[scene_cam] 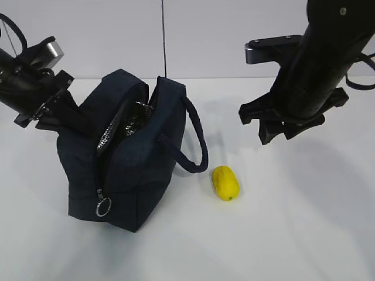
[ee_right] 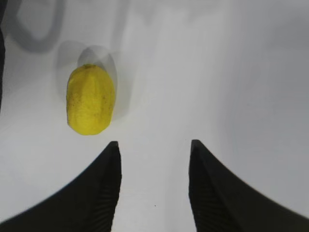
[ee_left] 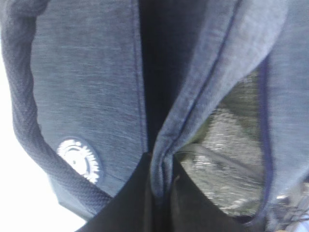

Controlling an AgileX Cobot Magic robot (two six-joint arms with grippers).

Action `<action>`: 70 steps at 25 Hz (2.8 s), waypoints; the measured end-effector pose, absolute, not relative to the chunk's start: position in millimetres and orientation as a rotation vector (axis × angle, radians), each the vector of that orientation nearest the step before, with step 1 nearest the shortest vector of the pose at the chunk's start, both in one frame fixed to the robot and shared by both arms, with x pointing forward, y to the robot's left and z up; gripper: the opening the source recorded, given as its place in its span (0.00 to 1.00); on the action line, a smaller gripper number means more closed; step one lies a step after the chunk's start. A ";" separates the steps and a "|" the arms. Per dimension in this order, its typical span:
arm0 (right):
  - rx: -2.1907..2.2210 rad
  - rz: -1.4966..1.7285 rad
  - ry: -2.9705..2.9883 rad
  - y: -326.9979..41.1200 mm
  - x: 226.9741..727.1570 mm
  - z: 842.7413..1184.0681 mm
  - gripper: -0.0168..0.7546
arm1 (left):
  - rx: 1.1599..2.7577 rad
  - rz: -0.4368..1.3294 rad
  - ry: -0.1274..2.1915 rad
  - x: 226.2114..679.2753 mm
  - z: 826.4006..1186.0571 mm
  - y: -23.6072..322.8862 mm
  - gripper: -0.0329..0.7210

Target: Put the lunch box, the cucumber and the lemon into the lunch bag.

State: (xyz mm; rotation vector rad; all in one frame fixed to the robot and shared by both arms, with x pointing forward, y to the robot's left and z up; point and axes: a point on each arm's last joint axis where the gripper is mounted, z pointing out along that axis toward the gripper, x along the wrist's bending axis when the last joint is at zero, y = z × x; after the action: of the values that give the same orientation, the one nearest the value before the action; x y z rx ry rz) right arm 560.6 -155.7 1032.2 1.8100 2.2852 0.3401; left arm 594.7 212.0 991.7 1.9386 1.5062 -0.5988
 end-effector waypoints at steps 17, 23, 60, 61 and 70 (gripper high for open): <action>1.953 0.358 2.325 -137.9 576.7 985.3 0.48 | 2.080 -0.509 1.550 593.0 983.3 221.0 0.05; 1.986 0.410 2.334 -131.9 580.4 976.5 0.54 | 2.095 -0.486 1.586 593.3 981.5 223.7 0.05; 2.045 0.450 2.419 -113.3 597.8 920.6 0.66 | 2.083 -0.494 1.610 593.2 981.4 223.8 0.05; 2.047 0.450 2.420 -113.2 597.7 920.4 0.66 | 2.083 -0.494 1.610 593.2 981.4 223.8 0.05; 2.039 0.406 2.454 -113.2 596.9 911.5 0.66 | 2.084 -0.499 1.609 592.8 981.4 223.8 0.04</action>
State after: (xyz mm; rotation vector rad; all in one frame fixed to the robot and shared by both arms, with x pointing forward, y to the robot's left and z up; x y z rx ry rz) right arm 596.9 -113.2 911.5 2.0387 2.4545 0.4059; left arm 592.8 223.8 981.4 2.0842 1.6093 -0.4988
